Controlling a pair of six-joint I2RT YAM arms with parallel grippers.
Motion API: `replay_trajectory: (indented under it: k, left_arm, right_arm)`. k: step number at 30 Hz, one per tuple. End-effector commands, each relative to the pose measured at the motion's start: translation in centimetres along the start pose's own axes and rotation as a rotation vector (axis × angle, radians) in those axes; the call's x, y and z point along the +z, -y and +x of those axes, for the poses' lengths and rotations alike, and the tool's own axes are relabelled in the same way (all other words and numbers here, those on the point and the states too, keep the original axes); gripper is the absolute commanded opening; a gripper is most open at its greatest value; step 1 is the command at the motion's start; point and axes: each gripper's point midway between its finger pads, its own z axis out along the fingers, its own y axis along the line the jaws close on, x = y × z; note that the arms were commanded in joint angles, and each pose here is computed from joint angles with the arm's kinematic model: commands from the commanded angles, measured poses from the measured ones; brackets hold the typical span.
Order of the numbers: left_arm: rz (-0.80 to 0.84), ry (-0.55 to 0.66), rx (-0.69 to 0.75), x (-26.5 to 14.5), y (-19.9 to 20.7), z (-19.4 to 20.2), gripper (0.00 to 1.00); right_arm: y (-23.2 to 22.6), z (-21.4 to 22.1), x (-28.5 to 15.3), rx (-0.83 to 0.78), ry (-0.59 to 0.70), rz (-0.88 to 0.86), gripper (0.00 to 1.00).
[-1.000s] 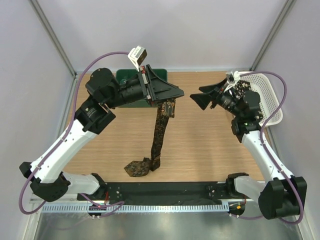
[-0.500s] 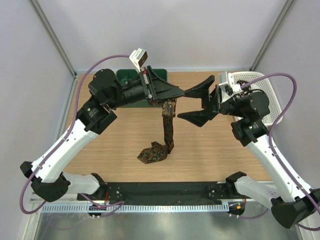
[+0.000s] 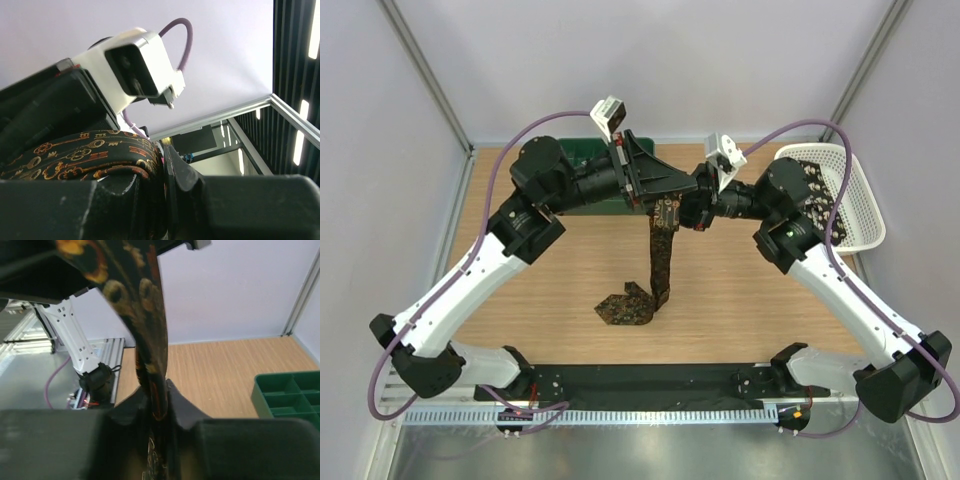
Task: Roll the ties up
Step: Flatten the tie
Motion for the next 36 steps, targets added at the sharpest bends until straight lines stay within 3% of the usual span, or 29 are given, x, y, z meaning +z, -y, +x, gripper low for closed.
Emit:
replay_trajectory:
  k: [1, 3, 4, 6, 7, 11, 15, 21, 25, 28, 31, 32, 33, 36]
  left_arm:
    - [0.068, -0.021, 0.022, 0.0, 1.5, 0.2, 0.2]
    - [0.069, -0.024, 0.025, -0.1, 1.5, 0.2, 0.23]
    - [0.072, -0.028, 0.028, -0.2, 1.5, 0.1, 0.46]
    - [0.061, -0.009, 0.043, -0.7, 1.4, -1.1, 0.78]
    - [0.053, -0.009, 0.054, -1.1, 1.4, -1.4, 0.99]
    - [-0.005, 0.06, 0.117, -4.0, 0.8, -4.2, 1.0]
    - [-0.026, 0.132, 0.284, -7.1, 1.4, -5.7, 1.0]
    - [-0.115, 0.151, 0.396, -8.2, -1.2, -6.3, 1.0]
    - [-0.225, 0.231, 0.48, -9.5, -4.3, -7.2, 1.0]
    - [-0.379, 0.308, 0.563, -11.1, -8.0, -8.8, 1.0]
    - [-0.54, 0.397, 0.66, -13.9, -11.4, -9.8, 1.0]
    - [-0.51, 0.432, 0.722, -14.5, -10.2, -9.5, 1.0]
    - [-0.547, 0.394, 0.762, -15.0, -13.3, -8.9, 1.0]
    - [-0.383, 0.394, 0.999, -15.0, -11.8, -7.2, 1.0]
  right_arm:
    - [-0.8, -3.4, 0.4, -0.02, 0.076, 0.003, 0.05]
    - [-0.7, -2.9, 0.5, 0.002, 0.059, 0.001, 0.01]
    - [-0.6, -2.4, 0.5, 0.022, 0.04, 0.006, 0.01]
    - [-0.2, -1.8, 0.3, 0.031, 0.027, 0.036, 0.01]
    - [-0.1, -1.5, 0.2, 0.039, 0.021, 0.049, 0.01]
    - [0.1, -0.9, -0.2, 0.064, -0.016, 0.073, 0.01]
    - [0.7, -0.6, -0.2, 0.151, -0.056, 0.088, 0.01]
    - [0.7, -0.2, -0.5, 0.333, -0.146, 0.141, 0.01]
    - [1.1, 2.7, -0.7, 0.634, -0.261, 0.182, 0.01]
    - [2.5, 3.9, -1.7, 0.816, -0.227, 0.224, 0.01]
    - [3.1, 4.1, -3.1, 0.814, -0.167, 0.21, 0.01]
    - [2.9, 4.2, -3.5, 0.848, -0.156, 0.207, 0.01]
    - [3.2, 3.9, -3.9, 0.851, -0.142, 0.209, 0.01]
    - [3.4, 2.6, -4.2, 0.878, -0.127, 0.195, 0.01]
